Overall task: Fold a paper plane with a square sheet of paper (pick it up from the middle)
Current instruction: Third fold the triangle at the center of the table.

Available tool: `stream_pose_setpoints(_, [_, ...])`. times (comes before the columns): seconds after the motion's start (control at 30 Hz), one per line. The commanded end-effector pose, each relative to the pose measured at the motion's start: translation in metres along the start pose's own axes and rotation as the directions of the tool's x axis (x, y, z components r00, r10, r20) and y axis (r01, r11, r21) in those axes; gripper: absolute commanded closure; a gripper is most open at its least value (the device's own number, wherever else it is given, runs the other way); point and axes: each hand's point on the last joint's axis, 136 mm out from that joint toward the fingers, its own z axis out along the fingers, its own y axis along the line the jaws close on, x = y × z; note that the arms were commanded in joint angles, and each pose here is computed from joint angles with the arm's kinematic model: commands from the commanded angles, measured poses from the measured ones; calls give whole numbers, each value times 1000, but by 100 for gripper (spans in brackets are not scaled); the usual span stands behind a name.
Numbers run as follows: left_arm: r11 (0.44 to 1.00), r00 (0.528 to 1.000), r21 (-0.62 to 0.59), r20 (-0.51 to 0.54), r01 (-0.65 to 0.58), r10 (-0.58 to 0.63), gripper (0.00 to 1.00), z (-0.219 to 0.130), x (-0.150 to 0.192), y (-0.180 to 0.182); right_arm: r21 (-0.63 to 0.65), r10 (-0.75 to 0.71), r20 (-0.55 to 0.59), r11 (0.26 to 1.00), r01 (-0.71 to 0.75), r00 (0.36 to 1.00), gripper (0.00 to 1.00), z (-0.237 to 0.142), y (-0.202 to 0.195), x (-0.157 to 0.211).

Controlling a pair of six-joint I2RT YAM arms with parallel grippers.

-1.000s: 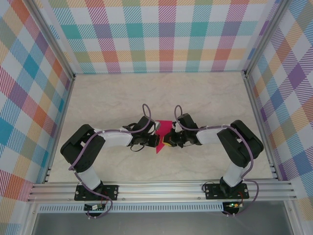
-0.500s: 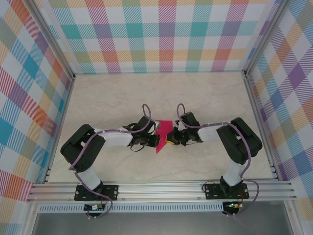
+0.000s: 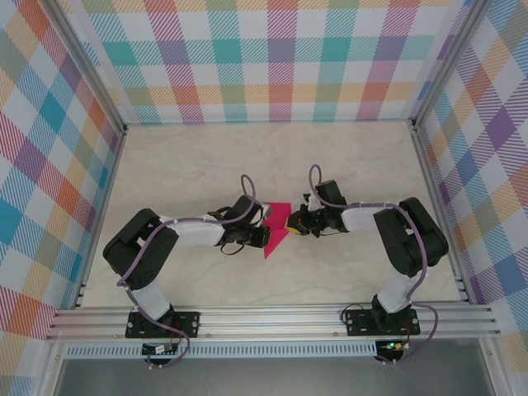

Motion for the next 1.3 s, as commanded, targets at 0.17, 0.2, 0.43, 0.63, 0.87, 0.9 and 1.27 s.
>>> stream_pose_setpoints(0.17, [991,978,-135,-201,17,-45,100,17,61,41,100,54,-37,994,-50,998,95,18,-41,1])
stream_pose_setpoints(0.2, [991,978,-136,-202,17,-44,100,17,61,41,104,63,-38,993,-59,997,95,18,-44,1])
stream_pose_setpoints(0.43, [990,977,-138,-209,15,-44,100,16,63,42,45,1,-20,999,0,1000,94,-2,-10,-10])
stream_pose_setpoints(0.63, [990,977,-138,-208,13,-42,100,15,63,41,30,-54,-22,998,54,998,93,-11,6,-17])
stream_pose_setpoints(0.87, [991,978,-133,-206,11,-39,100,15,60,39,72,-2,-39,997,5,999,93,4,-20,-16])
stream_pose_setpoints(0.9, [991,978,-131,-207,13,-40,100,15,60,38,79,6,-46,997,-3,999,93,6,-24,-15])
stream_pose_setpoints(1.27, [992,982,-124,-188,7,-31,98,5,52,33,75,-35,-28,996,37,999,91,-9,-3,-17])
